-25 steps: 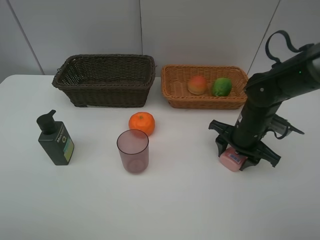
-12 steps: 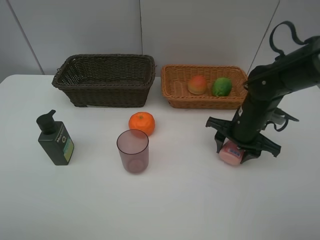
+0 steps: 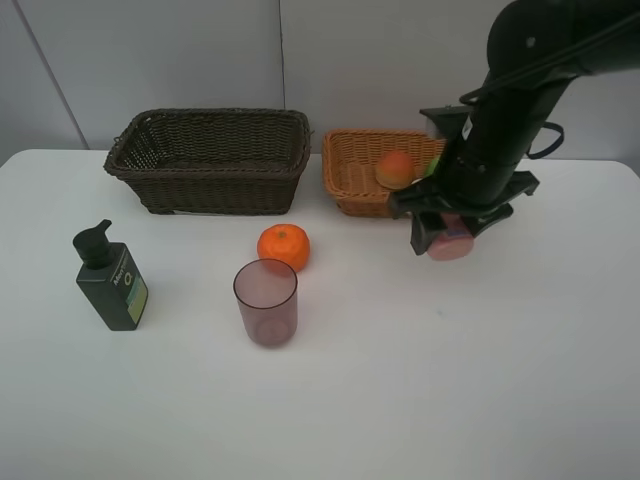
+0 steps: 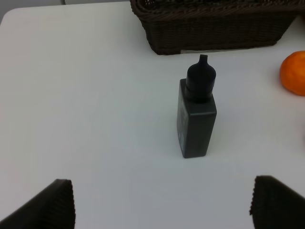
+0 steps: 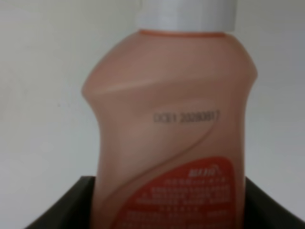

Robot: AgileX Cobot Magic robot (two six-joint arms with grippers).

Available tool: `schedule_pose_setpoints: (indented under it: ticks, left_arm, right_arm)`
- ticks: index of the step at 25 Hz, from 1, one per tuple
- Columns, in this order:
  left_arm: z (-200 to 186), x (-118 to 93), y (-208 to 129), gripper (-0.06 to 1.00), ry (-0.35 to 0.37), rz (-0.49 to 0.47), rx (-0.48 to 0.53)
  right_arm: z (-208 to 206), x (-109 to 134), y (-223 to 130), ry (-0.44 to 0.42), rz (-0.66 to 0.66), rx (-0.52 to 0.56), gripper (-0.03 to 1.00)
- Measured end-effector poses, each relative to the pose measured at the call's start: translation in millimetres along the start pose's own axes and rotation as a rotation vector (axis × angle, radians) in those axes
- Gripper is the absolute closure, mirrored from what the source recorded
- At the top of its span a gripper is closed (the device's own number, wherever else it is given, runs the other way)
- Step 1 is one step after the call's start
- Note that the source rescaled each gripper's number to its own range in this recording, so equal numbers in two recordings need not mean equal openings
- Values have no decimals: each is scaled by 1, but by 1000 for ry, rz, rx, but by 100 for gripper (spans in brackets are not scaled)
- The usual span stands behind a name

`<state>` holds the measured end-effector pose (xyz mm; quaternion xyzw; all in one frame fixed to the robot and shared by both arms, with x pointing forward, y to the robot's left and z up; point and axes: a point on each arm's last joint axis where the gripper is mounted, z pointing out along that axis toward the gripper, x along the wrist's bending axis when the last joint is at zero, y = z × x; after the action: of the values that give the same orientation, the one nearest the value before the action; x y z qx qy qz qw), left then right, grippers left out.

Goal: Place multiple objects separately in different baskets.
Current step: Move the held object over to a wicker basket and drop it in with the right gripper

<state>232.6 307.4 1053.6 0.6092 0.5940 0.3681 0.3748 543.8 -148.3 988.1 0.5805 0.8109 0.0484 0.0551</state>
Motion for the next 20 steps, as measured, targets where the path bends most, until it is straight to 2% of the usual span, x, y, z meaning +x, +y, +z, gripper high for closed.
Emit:
schedule_pose_setpoints:
  ticks: [6,10,14,20]
  left_arm:
    - [0,0,0,-2,0,0,0]
    - [0,0,0,-2,0,0,0]
    - [0,0,0,-2,0,0,0]
    - [0,0,0,-2,0,0,0]
  right_arm:
    - [-15,40,46,11,-166,-23,96]
    - [-19,73,79,31,-233,-95,96]
    - [-30,99,113,67,-265,-252,96]
    - [-40,117,151,137,-264,-602,96]
